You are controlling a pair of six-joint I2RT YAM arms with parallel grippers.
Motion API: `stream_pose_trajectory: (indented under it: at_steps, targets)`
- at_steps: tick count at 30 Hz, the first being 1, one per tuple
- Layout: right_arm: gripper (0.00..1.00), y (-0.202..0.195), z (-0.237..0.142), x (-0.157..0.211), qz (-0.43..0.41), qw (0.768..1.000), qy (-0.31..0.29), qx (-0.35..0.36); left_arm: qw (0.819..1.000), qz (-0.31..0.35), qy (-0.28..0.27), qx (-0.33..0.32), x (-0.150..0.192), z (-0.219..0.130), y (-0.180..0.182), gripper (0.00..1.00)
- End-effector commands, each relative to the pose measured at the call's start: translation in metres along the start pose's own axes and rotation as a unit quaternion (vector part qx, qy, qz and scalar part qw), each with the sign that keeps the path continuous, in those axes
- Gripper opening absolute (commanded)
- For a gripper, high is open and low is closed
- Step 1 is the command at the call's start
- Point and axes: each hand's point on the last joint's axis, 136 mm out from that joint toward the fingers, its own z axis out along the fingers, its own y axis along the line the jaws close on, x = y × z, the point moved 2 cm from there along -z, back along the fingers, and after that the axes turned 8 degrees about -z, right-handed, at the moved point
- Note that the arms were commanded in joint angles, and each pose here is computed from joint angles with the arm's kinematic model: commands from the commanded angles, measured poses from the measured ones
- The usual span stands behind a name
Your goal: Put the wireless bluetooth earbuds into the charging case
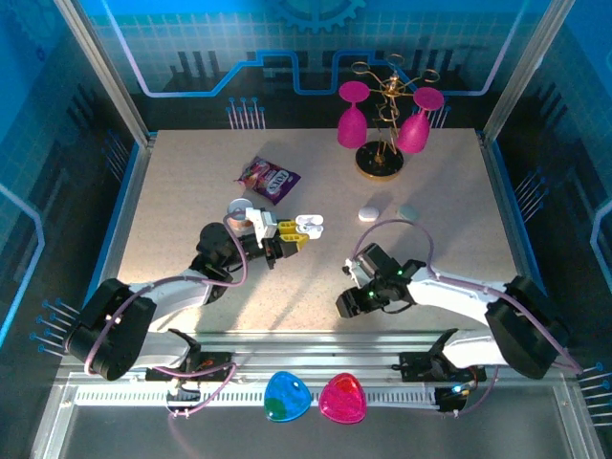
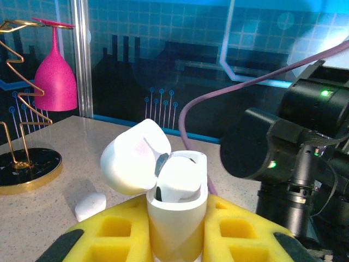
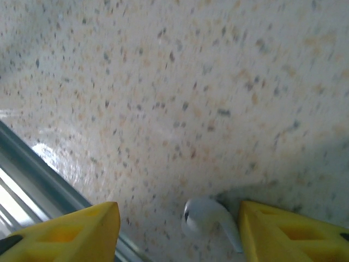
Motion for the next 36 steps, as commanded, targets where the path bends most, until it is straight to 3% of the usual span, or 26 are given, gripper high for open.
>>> stream_pose_trajectory:
  at_steps: [1, 10, 20, 36]
  targets:
    - [0.58, 0.004, -0.006, 0.016, 0.024, 1.000, 0.008, 0.001, 1.000, 0.017, -0.007, 0.011, -0.005, 0.000, -0.002, 0.20]
    - [0.58, -0.001, -0.027, -0.001, -0.007, 0.998, -0.013, 0.055, 1.000, 0.012, -0.019, 0.020, -0.008, 0.002, -0.001, 0.20]
    - [0.40, -0.004, -0.016, -0.015, -0.019, 0.994, 0.059, 0.091, 1.000, 0.025, 0.001, 0.006, -0.009, -0.004, -0.006, 0.20]
    - [0.32, -0.001, 0.009, -0.010, -0.011, 0.989, 0.116, 0.086, 0.999, 0.031, 0.009, 0.002, -0.006, -0.008, -0.008, 0.20]
